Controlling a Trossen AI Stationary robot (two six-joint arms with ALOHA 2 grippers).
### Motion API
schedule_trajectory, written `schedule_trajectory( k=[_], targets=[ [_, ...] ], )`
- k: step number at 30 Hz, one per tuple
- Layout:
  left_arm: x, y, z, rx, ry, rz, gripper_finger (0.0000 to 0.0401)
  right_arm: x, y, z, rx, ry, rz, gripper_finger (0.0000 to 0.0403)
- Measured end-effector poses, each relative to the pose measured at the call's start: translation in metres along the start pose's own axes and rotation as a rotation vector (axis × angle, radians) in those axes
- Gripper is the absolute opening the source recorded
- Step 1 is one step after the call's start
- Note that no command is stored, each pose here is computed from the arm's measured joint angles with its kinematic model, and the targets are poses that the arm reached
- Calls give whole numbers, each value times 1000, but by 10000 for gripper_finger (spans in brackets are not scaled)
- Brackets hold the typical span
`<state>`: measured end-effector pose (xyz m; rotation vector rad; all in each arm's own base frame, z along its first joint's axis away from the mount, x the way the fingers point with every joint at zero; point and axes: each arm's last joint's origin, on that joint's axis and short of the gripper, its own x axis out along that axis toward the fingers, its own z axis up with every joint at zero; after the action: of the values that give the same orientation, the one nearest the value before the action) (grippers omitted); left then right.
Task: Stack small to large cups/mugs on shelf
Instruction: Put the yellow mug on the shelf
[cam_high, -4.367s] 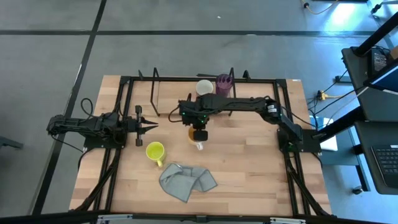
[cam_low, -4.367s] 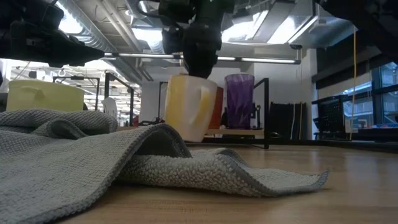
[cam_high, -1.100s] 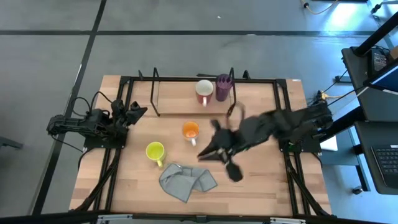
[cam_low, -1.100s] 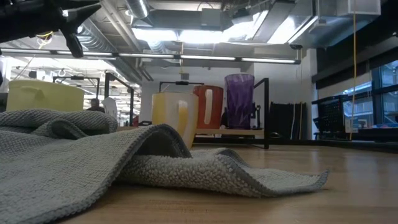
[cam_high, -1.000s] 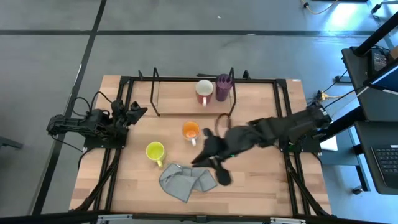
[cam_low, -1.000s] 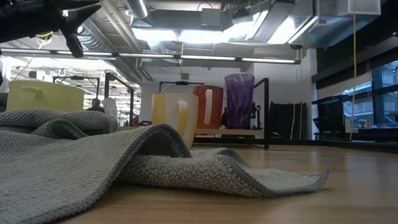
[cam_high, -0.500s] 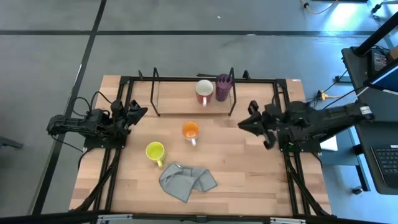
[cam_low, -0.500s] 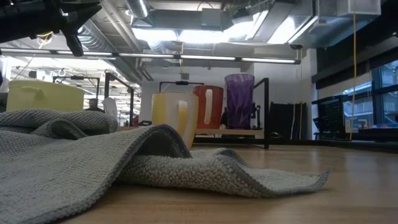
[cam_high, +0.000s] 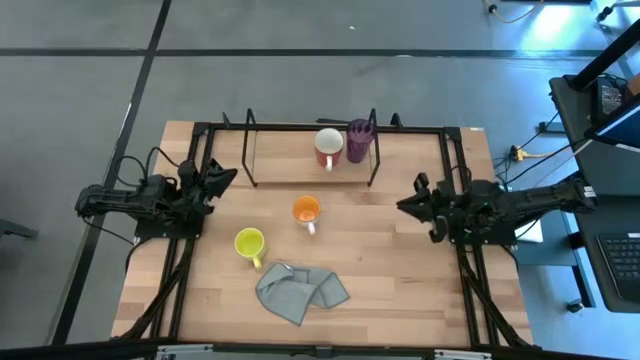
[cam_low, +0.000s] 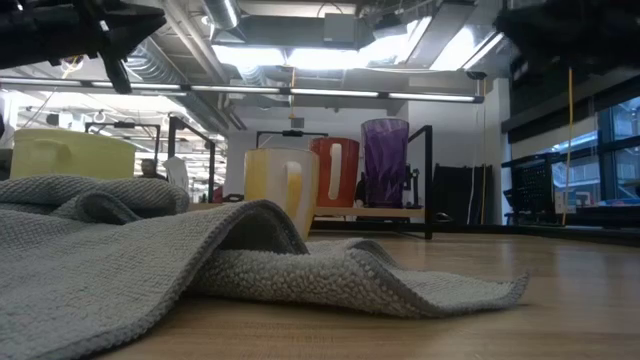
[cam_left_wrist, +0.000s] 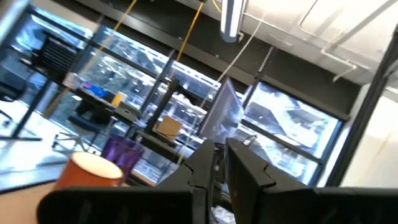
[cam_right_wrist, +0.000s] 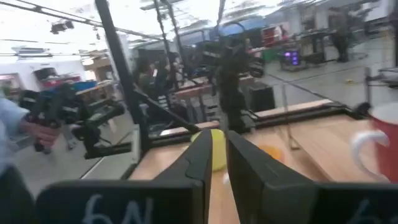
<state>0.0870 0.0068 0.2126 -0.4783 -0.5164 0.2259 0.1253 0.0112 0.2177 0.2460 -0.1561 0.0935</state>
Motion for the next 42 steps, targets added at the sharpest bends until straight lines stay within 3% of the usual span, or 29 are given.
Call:
schedule_trajectory(
  k=[5, 9, 11, 14, 19, 23, 27, 32, 35, 42],
  targets=[
    [0, 1, 0, 69, -3, 27, 33, -9, -8, -30, 1, 44, -28, 49],
    [0, 0, 5, 31, -58, 49, 33, -13, -11, -42, 16, 113, -44, 49],
    [2, -6, 19, 7, -110, 47, 32, -13, -11, -45, -32, 156, -39, 49],
    [5, -18, 44, 68, -109, 27, 26, -13, -11, -46, -165, 168, -25, 49],
    [14, -35, 73, 175, 166, 104, 10, -14, -13, -49, -373, 202, -22, 49],
    [30, -49, 86, 232, 378, 105, 1, -14, -13, -49, -400, 206, -21, 49],
    [52, -57, 79, 276, 608, 170, 9, -14, -13, -49, -400, 206, -21, 49],
    [77, -54, 69, 109, 758, 475, 28, -14, -13, -49, -400, 206, -21, 49],
    [90, -53, 64, -7, 772, 579, 38, -14, -13, -49, -400, 206, -22, 49],
    [123, -69, 65, -198, 678, 369, 40, -14, -13, -49, -400, 206, -23, 49]
  ],
)
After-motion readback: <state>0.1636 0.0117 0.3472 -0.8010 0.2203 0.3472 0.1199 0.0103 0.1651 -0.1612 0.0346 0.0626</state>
